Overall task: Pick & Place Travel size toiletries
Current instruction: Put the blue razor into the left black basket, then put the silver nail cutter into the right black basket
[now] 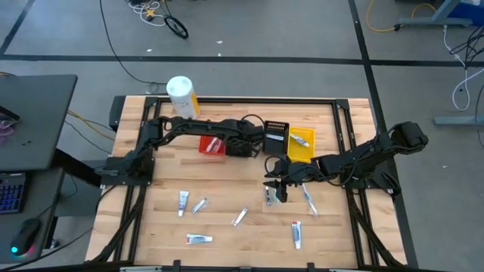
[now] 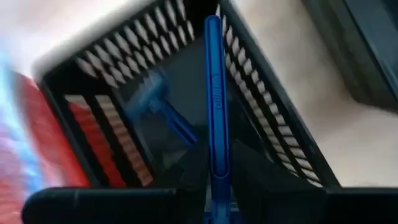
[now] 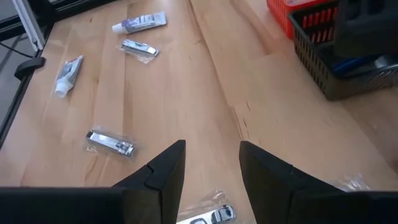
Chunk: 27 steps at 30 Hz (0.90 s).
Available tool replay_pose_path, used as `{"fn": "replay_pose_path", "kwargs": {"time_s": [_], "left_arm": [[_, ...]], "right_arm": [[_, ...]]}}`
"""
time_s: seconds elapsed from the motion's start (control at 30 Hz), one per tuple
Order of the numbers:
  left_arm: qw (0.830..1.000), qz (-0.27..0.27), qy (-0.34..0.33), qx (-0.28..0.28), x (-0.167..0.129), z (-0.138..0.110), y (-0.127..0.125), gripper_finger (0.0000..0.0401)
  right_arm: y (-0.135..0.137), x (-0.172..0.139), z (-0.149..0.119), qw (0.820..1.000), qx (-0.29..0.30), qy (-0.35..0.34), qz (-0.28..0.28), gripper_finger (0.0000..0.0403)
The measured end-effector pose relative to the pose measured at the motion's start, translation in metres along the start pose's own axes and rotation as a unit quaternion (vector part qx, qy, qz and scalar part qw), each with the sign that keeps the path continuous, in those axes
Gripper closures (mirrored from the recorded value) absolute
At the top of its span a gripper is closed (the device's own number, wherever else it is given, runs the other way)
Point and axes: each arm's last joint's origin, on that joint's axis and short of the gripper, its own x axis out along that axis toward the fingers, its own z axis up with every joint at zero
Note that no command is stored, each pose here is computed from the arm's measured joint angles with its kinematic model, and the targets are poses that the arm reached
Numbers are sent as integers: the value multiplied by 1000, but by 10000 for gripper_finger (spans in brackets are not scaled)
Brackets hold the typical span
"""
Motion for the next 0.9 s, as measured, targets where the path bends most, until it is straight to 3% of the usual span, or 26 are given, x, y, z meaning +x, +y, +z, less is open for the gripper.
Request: {"fn": "replay_pose_path", "kwargs": {"time_s": [0.53,0.9], "left_arm": [[1000,16,-10,-22,0,1,2,330],[999,35,-29,27,-1,-1,0,330]], "right_arm": [[-1,0,0,1000,-24,0,-1,242],[-1,0,0,996,-85,-1,-1,242]]}}
